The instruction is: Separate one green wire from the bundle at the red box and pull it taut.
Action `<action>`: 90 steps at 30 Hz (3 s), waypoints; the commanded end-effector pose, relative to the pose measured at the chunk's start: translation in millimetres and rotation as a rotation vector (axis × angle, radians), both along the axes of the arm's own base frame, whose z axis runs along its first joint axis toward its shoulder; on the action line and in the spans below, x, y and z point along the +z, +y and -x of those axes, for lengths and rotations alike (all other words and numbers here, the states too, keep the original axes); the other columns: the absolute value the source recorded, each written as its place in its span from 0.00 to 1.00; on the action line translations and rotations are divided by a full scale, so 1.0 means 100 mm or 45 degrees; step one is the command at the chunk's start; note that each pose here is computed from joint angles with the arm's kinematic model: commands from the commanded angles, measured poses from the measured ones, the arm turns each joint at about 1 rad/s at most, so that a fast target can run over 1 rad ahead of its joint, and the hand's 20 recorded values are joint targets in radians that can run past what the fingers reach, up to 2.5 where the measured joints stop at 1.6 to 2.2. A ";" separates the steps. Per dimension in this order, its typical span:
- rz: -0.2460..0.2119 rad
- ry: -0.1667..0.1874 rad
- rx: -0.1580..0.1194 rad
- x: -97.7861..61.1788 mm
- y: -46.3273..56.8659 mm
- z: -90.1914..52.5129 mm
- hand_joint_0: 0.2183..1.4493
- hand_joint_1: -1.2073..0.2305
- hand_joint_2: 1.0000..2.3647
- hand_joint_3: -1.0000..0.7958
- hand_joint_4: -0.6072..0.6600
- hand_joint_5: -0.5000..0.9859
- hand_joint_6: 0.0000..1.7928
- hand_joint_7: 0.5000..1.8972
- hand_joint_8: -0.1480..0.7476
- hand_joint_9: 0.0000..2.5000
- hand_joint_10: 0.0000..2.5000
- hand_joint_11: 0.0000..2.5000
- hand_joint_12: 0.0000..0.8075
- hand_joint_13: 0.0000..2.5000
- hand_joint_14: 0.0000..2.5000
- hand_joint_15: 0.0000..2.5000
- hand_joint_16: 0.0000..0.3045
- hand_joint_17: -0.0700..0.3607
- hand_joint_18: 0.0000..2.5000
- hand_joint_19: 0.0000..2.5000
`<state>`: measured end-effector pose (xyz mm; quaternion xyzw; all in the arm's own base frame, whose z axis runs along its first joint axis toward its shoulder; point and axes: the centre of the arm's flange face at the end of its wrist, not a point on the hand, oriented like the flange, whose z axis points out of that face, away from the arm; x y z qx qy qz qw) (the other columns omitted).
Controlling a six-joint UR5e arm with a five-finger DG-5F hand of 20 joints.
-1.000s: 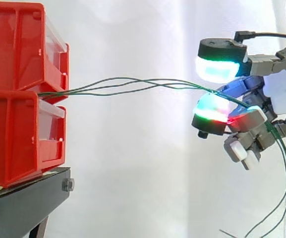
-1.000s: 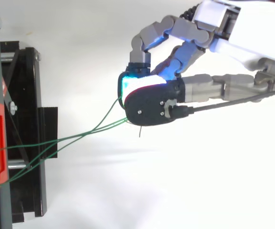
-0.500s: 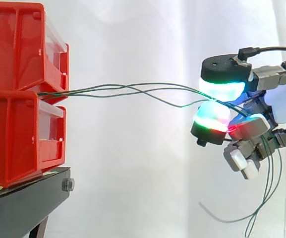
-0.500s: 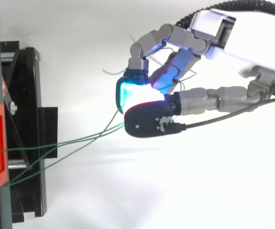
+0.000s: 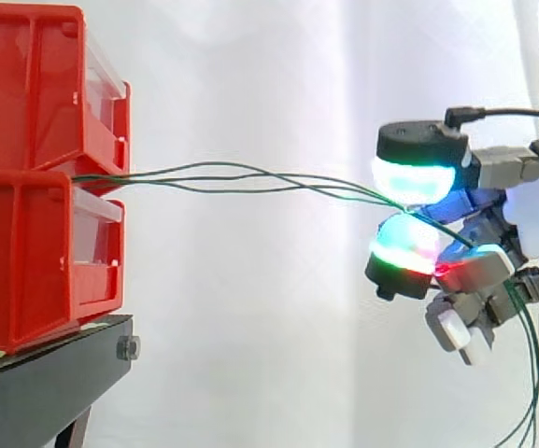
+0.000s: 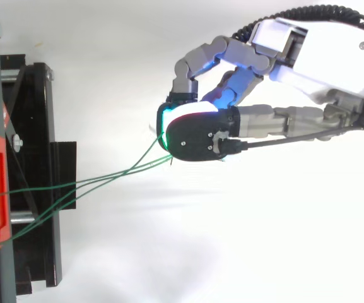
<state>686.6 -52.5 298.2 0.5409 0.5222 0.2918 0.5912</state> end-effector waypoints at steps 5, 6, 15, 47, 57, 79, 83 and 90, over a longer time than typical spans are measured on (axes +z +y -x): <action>-0.003 -0.041 0.001 -0.05 0.02 -0.02 0.33 0.34 0.01 0.50 0.55 0.22 0.51 0.40 0.50 0.49 0.01 0.55 0.51 0.38 0.01 0.32 0.19 0.47 0.31 0.31; 0.000 -0.043 0.000 -0.03 0.01 -0.02 0.33 0.33 0.01 0.50 0.54 0.22 0.51 0.39 0.49 0.49 0.01 0.55 0.51 0.38 0.01 0.32 0.19 0.47 0.31 0.31; 0.013 -0.041 0.001 -0.05 0.01 -0.02 0.33 0.28 0.01 0.42 0.58 0.21 0.51 0.37 0.47 0.47 0.01 0.54 0.48 0.36 0.01 0.33 0.18 0.44 0.29 0.32; 0.006 -0.044 -0.015 -0.03 0.02 -0.01 0.31 0.58 0.01 0.35 0.57 0.23 0.49 0.42 0.47 0.51 0.01 0.54 0.50 0.38 0.01 0.33 0.18 0.45 0.30 0.32; 0.006 -0.046 -0.015 -0.03 0.02 -0.02 0.32 0.35 0.01 0.51 0.56 0.23 0.50 0.43 0.51 0.51 0.01 0.54 0.53 0.39 0.01 0.32 0.20 0.48 0.33 0.31; 0.009 -0.047 -0.013 -0.03 0.03 -0.02 0.32 0.32 0.01 0.38 0.58 0.22 0.51 0.37 0.46 0.49 0.01 0.54 0.48 0.37 0.01 0.32 0.18 0.44 0.30 0.31; 0.006 -0.044 -0.011 -0.05 0.05 -0.02 0.31 0.36 0.01 0.36 0.58 0.22 0.51 0.35 0.47 0.49 0.01 0.55 0.48 0.37 0.01 0.32 0.18 0.44 0.30 0.31; 0.007 -0.046 -0.019 -0.03 0.07 -0.02 0.32 0.35 0.01 0.40 0.56 0.22 0.50 0.41 0.47 0.49 0.01 0.54 0.48 0.38 0.01 0.32 0.17 0.44 0.30 0.32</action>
